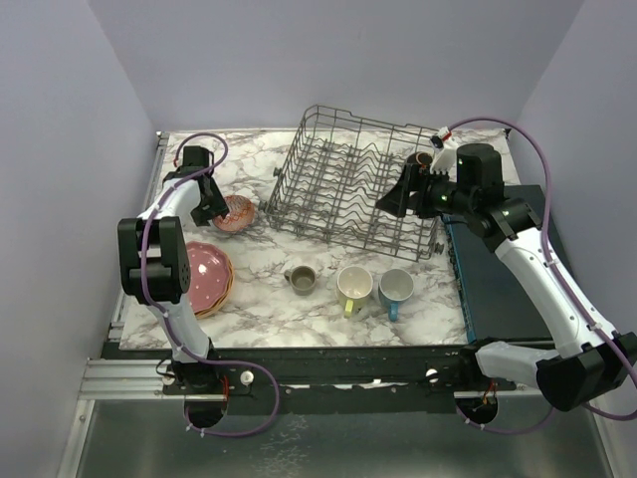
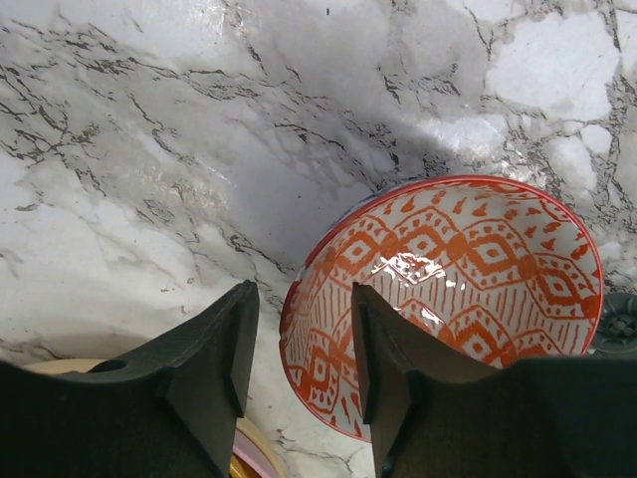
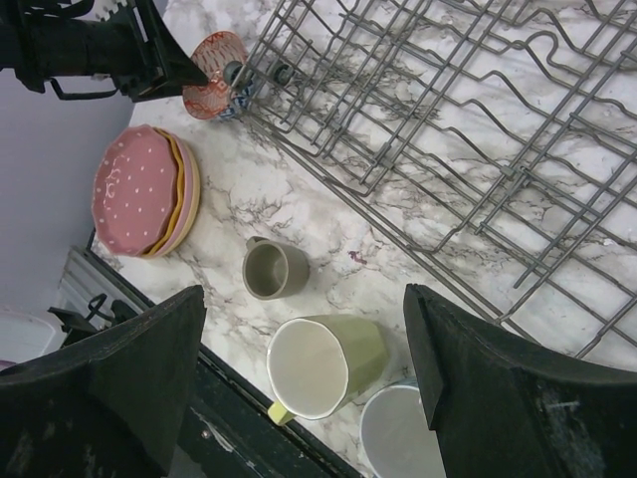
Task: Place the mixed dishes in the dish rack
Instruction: Pick up the bowl from the center of the board.
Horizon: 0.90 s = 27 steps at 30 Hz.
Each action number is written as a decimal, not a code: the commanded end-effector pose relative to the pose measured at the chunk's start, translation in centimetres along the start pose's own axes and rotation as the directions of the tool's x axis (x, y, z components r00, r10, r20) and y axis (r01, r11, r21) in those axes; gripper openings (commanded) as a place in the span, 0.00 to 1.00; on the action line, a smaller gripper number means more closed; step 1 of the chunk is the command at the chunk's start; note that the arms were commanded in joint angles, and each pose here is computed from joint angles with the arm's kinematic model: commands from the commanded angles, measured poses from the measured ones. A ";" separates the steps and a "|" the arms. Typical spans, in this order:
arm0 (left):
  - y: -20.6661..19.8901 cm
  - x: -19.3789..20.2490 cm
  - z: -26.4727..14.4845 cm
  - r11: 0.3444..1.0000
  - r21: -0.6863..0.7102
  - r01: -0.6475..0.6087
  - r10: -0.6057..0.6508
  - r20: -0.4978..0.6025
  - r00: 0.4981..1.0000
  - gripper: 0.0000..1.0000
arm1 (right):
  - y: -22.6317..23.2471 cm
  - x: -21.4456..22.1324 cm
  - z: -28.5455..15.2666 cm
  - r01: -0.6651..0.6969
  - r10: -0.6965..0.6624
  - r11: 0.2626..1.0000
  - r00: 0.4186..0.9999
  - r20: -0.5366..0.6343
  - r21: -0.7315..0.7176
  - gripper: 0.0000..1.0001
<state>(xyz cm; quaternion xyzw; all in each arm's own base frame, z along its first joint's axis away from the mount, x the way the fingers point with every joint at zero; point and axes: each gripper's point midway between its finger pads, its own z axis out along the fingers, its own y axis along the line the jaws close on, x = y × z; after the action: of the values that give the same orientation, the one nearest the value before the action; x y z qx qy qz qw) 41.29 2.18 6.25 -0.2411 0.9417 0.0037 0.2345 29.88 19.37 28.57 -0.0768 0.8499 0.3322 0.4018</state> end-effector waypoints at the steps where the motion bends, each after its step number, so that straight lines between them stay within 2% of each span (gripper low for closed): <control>1: 0.2 0.5 0.8 1.000 0.006 0.003 -0.003 -0.021 1.000 0.44 | 0.4 0.5 0.2 -0.012 0.012 1.000 1.000 -0.020 -0.027 0.86; 13: 0.3 1.2 1.2 1.000 0.007 -0.007 0.007 -0.041 0.999 0.25 | 0.7 0.4 0.6 -0.029 0.028 0.999 0.999 -0.036 -0.042 0.85; 25: 0.1 -0.1 -0.1 1.000 0.018 -0.015 0.015 0.005 1.000 0.00 | 1.2 0.0 0.5 -0.038 0.035 0.998 0.998 -0.045 -0.055 0.85; 27: 0.0 -0.3 -0.6 1.000 0.024 -0.014 0.014 0.015 1.000 0.00 | 1.3 0.1 0.4 -0.041 0.039 0.998 0.998 -0.048 -0.055 0.85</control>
<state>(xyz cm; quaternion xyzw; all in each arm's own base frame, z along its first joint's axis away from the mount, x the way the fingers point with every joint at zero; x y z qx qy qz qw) 41.07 1.72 5.63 -0.2371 0.9447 -0.0113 0.2263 29.99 20.15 27.82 -0.0720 0.8562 0.3478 0.3751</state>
